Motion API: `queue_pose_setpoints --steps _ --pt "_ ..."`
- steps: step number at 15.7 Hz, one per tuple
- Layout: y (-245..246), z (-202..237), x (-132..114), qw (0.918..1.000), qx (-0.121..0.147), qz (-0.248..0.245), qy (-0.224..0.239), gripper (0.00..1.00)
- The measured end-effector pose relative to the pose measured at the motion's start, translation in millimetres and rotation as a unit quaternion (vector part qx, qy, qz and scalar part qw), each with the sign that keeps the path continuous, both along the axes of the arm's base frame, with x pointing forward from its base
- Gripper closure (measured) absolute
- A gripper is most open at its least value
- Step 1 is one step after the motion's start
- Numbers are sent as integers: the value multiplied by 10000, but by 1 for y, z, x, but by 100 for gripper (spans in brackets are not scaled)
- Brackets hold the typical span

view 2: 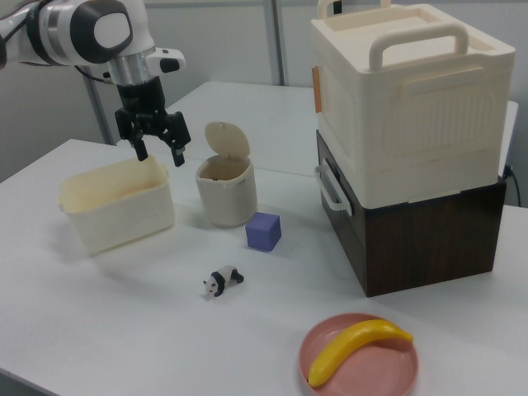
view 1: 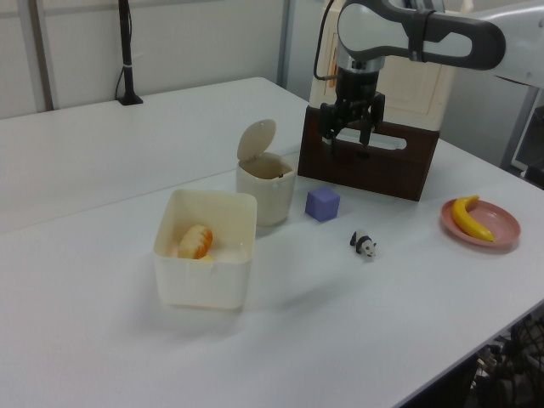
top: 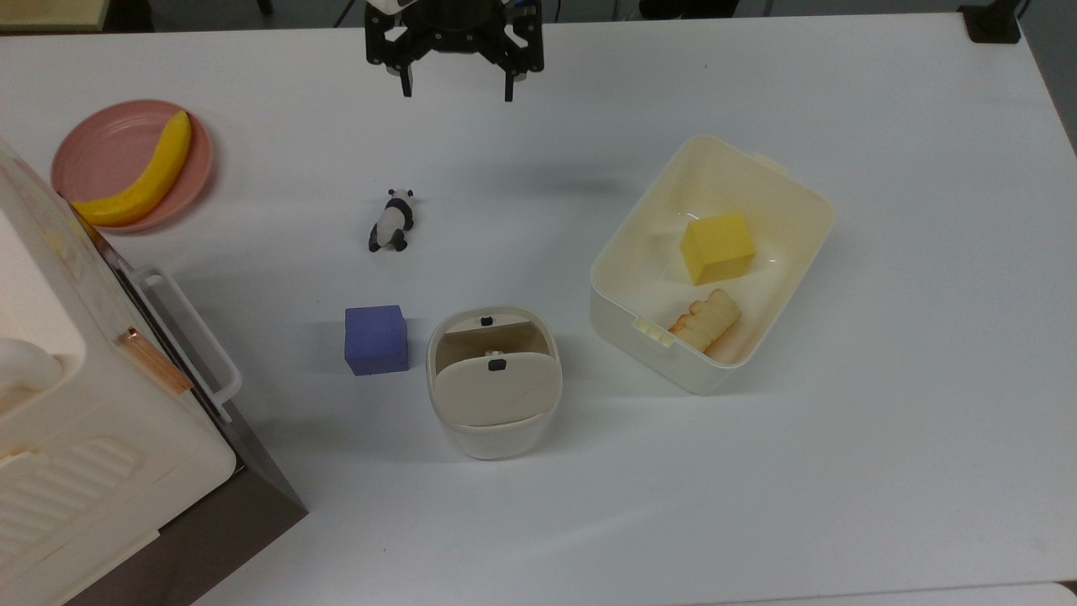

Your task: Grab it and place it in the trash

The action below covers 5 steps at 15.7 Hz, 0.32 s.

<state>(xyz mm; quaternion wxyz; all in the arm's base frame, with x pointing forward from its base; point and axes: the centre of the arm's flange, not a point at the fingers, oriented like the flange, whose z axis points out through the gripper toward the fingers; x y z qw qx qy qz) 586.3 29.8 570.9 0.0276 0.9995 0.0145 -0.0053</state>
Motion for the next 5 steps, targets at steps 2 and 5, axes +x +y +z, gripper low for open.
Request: queue_pose_setpoints --steps 2,5 --pt "-7 -2 -1 9999 -5 127 34 0" --pt "-17 -3 -1 9999 -10 116 44 0"
